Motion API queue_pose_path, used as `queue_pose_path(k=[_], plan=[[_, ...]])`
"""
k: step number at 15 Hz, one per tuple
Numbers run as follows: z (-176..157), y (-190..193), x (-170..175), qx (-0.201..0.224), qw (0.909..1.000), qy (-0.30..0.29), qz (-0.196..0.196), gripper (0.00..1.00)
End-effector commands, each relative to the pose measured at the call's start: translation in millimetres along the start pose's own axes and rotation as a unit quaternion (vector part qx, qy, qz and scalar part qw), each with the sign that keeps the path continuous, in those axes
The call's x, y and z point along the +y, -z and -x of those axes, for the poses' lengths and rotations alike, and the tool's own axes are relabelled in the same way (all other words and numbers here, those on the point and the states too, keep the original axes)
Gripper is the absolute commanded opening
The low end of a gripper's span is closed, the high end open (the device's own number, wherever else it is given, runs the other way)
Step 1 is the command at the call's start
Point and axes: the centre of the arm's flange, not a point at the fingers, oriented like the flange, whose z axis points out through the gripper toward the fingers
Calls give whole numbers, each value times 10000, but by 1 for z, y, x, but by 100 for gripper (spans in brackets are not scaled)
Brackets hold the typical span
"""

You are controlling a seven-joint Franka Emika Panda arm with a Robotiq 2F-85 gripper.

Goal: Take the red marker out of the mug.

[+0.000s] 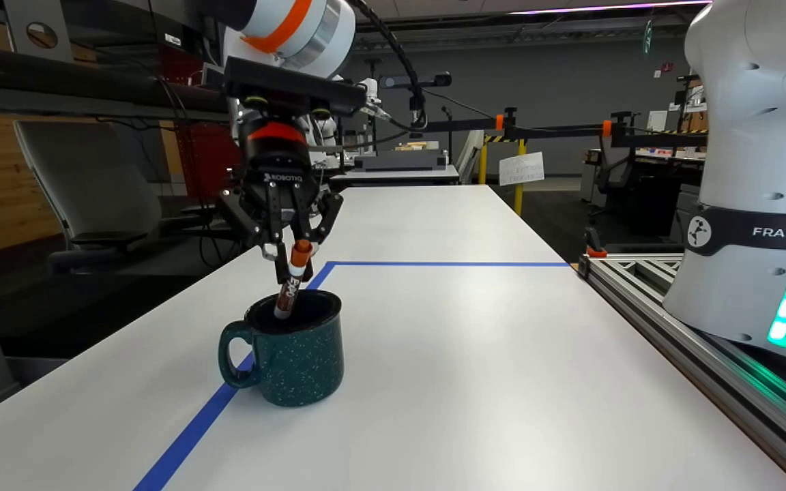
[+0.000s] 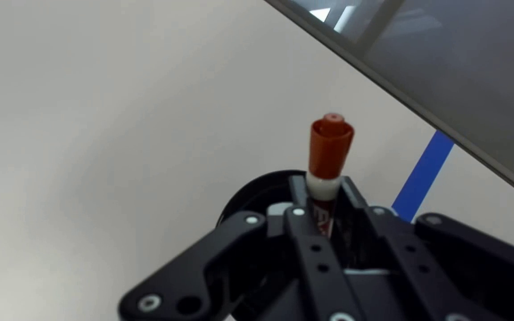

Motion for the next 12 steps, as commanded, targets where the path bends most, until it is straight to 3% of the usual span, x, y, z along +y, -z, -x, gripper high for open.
queue_pose_path(k=[1, 4, 7, 12], plan=[[24, 37, 5, -197, 9994, -275, -9, 5], [30, 64, 15, -396, 9973, -605, -118, 5], [22, 87, 31, -244, 9963, -779, -280, 5], [-16, 75, 73, 198, 9955, -839, -398, 5]])
